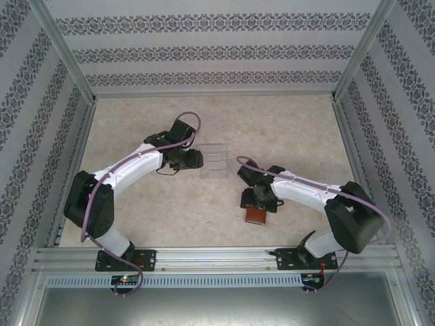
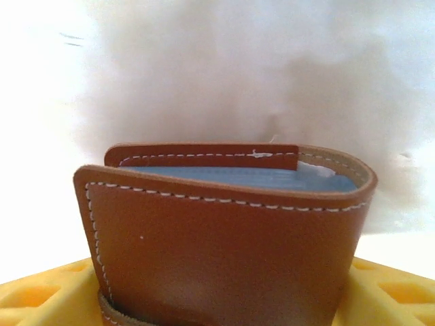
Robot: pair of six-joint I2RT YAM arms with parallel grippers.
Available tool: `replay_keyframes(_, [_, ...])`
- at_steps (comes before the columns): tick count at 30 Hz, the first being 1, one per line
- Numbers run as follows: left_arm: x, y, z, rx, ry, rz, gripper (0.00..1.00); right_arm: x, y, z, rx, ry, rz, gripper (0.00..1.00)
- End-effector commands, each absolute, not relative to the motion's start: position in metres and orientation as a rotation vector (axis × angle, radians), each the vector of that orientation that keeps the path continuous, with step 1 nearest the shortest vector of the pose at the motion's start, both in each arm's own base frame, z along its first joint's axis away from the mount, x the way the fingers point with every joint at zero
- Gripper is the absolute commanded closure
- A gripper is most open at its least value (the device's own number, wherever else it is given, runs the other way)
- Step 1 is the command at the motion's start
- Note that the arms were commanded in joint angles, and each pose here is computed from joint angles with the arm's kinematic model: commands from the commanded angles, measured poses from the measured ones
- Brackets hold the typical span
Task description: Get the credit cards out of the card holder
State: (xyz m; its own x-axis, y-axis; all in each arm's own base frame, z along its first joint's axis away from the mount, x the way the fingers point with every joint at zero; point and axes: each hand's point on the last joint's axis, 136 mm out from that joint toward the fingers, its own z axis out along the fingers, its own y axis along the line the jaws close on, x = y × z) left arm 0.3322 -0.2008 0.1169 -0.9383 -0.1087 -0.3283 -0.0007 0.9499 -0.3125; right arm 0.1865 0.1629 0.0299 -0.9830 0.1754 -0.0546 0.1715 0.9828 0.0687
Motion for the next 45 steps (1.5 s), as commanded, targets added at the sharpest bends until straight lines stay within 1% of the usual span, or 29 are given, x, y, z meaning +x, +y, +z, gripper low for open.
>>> replay_keyframes(1, [0.327, -0.186, 0.124, -0.12, 2.721, -0.4, 0.47, 0.197, 0.186, 0.04, 0.233, 3.055, 0.122, 0.24])
replay_keyframes(6, [0.31, -0.171, 0.122, -0.149, 2.724, -0.359, 0.49, 0.206, 0.221, 0.042, 0.147, 3.069, 0.148, 0.23])
replay_keyframes(10, [0.293, -0.16, 0.116, -0.194, 2.726, -0.353, 0.49, 0.212, 0.252, 0.039, 0.069, 3.086, 0.15, 0.23])
replay_keyframes(16, [0.271, -0.155, 0.103, -0.268, 2.736, -0.417, 0.49, 0.215, 0.284, 0.03, 0.029, 3.106, 0.172, 0.22])
replay_keyframes(21, [0.264, -0.156, 0.098, -0.274, 2.742, -0.452, 0.48, 0.218, 0.29, 0.024, 0.027, 3.106, 0.158, 0.22])
replay_keyframes(27, [0.265, -0.159, 0.097, -0.263, 2.753, -0.457, 0.48, 0.22, 0.285, 0.019, 0.041, 3.092, 0.127, 0.21])
replay_keyframes(34, [0.264, -0.163, 0.097, -0.259, 2.765, -0.473, 0.48, 0.218, 0.285, 0.017, 0.037, 3.101, 0.125, 0.17])
replay_keyframes(40, [0.266, -0.173, 0.101, -0.253, 2.756, -0.53, 0.48, 0.222, 0.293, 0.034, 0.019, 3.07, 0.223, 0.08])
replay_keyframes(45, [0.268, -0.185, 0.102, -0.226, 2.774, -0.542, 0.48, 0.225, 0.294, 0.057, 0.018, 3.026, 0.326, 0.05])
